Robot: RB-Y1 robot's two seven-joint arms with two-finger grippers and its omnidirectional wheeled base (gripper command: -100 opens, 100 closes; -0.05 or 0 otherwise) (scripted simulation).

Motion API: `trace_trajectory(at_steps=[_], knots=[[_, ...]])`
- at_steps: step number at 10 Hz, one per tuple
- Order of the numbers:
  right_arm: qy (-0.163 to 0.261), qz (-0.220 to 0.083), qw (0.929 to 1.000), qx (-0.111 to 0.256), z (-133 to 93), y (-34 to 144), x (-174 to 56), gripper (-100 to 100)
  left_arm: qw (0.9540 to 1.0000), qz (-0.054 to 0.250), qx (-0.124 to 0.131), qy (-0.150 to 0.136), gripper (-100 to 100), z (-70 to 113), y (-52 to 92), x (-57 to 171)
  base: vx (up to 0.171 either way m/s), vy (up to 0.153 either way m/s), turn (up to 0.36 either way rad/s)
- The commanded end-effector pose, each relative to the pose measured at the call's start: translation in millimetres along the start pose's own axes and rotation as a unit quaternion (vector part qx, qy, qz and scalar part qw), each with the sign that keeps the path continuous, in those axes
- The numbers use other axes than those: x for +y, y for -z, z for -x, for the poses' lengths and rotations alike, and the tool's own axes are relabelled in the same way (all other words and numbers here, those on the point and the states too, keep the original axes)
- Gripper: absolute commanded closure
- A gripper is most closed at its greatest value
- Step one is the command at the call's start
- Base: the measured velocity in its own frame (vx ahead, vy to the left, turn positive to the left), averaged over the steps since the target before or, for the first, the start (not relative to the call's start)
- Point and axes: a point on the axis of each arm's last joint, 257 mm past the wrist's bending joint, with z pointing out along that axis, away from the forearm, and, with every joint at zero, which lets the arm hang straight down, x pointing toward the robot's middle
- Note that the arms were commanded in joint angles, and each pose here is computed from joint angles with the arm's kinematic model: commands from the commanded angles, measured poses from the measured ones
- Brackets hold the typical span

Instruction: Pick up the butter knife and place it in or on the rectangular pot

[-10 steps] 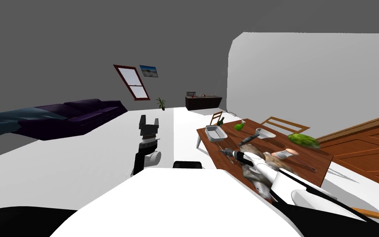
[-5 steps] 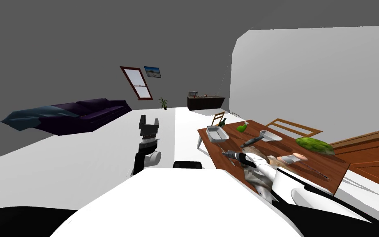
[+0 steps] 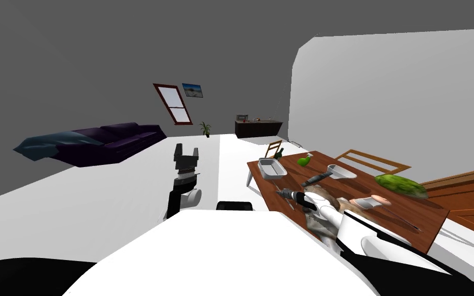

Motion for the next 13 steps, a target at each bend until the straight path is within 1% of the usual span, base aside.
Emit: trace_trajectory(at_steps=[1,5,6,7,8,9,10,11,12,13], knots=[[0.000,0.000,1.0000,0.000,0,0.0,0,100,1.0000,0.000,0.000,0.000,0,0.0,0.0,0,0.000,0.000,0.000],[0.001,-0.004,1.0000,0.000,0,1.2,-3,100,1.0000,0.000,0.000,0.000,0,0.0,0.0,0,0.000,0.000,0.000],[0.001,-0.003,1.0000,0.000,0,1.1,-3,0,1.0000,0.000,0.000,0.000,0,0.0,0.0,0,0.000,0.000,0.000],[0.001,0.001,1.0000,0.001,2,4.2,-5,100,1.0000,0.000,0.000,0.000,0,0.0,0.0,0,-0.018,0.025,-0.050],[0.003,0.003,1.0000,0.002,5,10.6,-11,100,1.0000,0.000,0.000,0.000,0,0.0,0.0,0,-0.024,0.055,-0.077],[0.003,0.001,1.0000,0.001,3,7.3,-9,100,1.0000,0.000,0.000,0.000,0,0.0,0.0,0,-0.011,0.027,-0.027],[0.003,0.002,1.0000,0.002,2,8.2,-9,0,1.0000,0.000,0.000,0.000,0,0.0,0.0,0,0.000,0.000,0.000],[0.009,-0.009,0.9999,-0.007,23,16.4,-26,100,1.0000,0.000,0.000,0.000,0,0.0,0.0,0,-0.010,0.092,-0.154],[0.014,0.003,0.9998,-0.016,33,11.7,-15,100,1.0000,0.000,0.000,0.000,0,0.0,0.0,0,-0.008,0.105,-0.125],[0.009,-0.009,0.9999,-0.007,23,16.4,-26,100,1.0000,0.000,0.000,0.000,0,-0.1,0.0,0,-0.002,0.055,0.014]])
